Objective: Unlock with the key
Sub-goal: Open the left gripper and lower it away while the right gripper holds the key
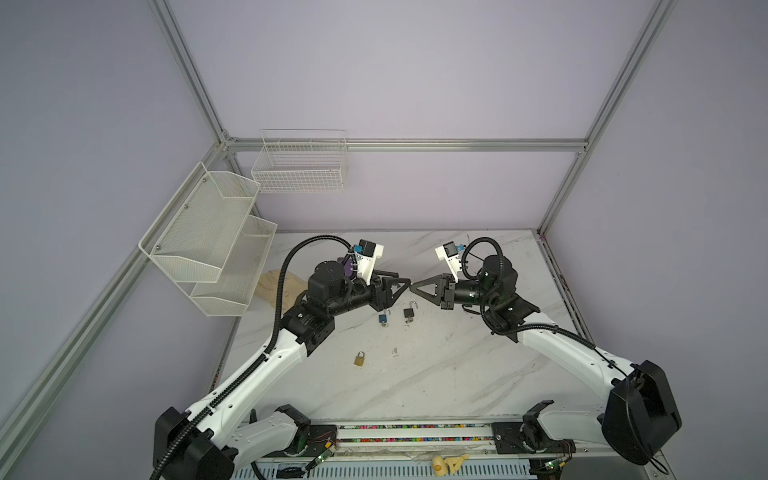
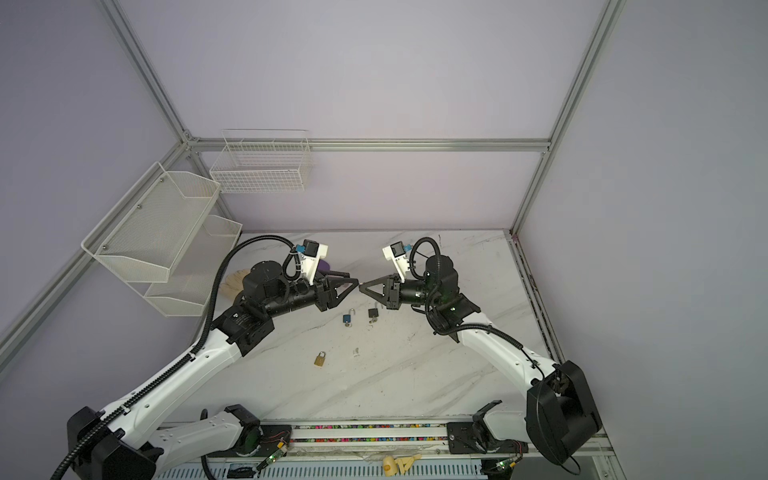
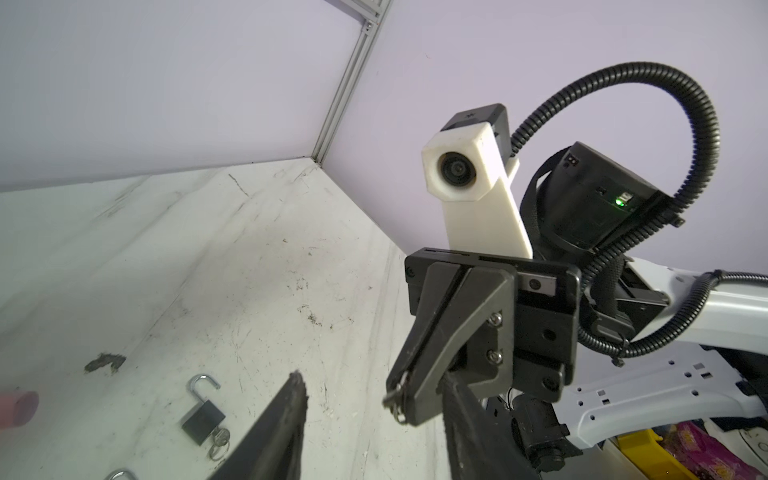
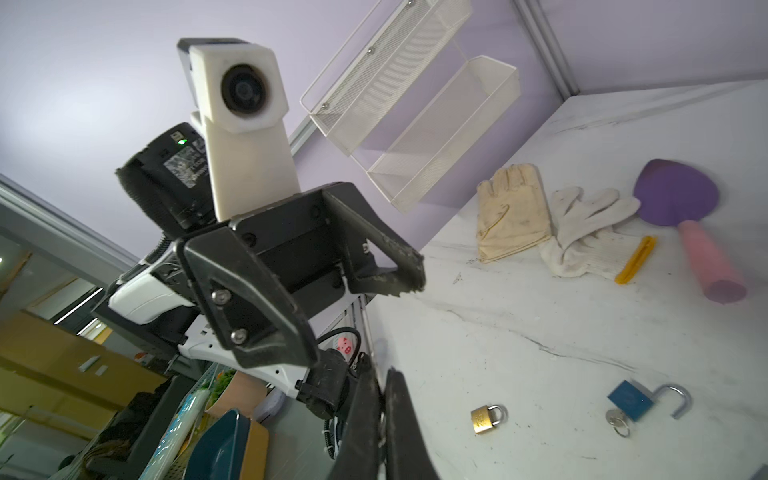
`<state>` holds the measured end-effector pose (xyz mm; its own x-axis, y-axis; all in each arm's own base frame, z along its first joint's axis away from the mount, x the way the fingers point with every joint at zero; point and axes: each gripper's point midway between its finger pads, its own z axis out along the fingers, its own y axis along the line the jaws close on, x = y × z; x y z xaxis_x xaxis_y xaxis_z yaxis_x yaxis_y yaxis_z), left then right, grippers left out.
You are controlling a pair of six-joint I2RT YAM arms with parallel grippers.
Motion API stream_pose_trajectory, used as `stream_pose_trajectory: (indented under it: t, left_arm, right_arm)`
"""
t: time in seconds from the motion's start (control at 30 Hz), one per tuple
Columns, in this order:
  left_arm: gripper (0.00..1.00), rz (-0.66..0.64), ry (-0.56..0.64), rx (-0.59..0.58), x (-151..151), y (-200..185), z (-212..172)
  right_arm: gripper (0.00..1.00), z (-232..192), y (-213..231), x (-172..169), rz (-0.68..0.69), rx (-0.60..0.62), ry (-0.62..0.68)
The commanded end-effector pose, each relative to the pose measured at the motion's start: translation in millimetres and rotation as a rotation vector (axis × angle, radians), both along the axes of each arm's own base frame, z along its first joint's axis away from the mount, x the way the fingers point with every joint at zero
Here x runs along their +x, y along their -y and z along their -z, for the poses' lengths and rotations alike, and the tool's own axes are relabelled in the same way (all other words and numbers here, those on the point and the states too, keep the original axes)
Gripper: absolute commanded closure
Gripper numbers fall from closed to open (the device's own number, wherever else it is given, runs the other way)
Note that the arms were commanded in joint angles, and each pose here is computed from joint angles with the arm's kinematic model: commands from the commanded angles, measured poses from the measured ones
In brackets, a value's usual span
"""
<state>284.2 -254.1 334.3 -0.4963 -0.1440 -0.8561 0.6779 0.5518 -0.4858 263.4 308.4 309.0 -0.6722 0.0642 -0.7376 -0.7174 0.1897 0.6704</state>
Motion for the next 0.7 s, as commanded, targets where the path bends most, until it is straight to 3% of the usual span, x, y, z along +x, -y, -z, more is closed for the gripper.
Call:
stream_pose_trajectory:
  t: [0.0,0.13,0.3,0.5,0.67]
  left_arm:
    - [0.39,-0.154,-0.011,0.008,3,-28,-23]
    - [0.35,-0.325,-0.131,0.048,3,-59,21]
    - [0.34,-0.534,-0.354,0.244,2,-98,105]
    - [0.33,-0.590,-0.584,0.408,-7,-108,189]
    - [0.33,-0.603,-0.702,0.510,-13,-112,235]
  right_arm:
    - [1.00,21,17,23,0.181,-0.135,-0.016]
    - [1.00,55,26,30,0.265,-0.187,-0.107]
    - [1.00,91,29,28,0.336,-0.230,-0.208]
    - [1.00,117,6,1,0.337,-0.281,-0.230]
    - [1.00,133,0,-7,0.320,-0.266,-0.276]
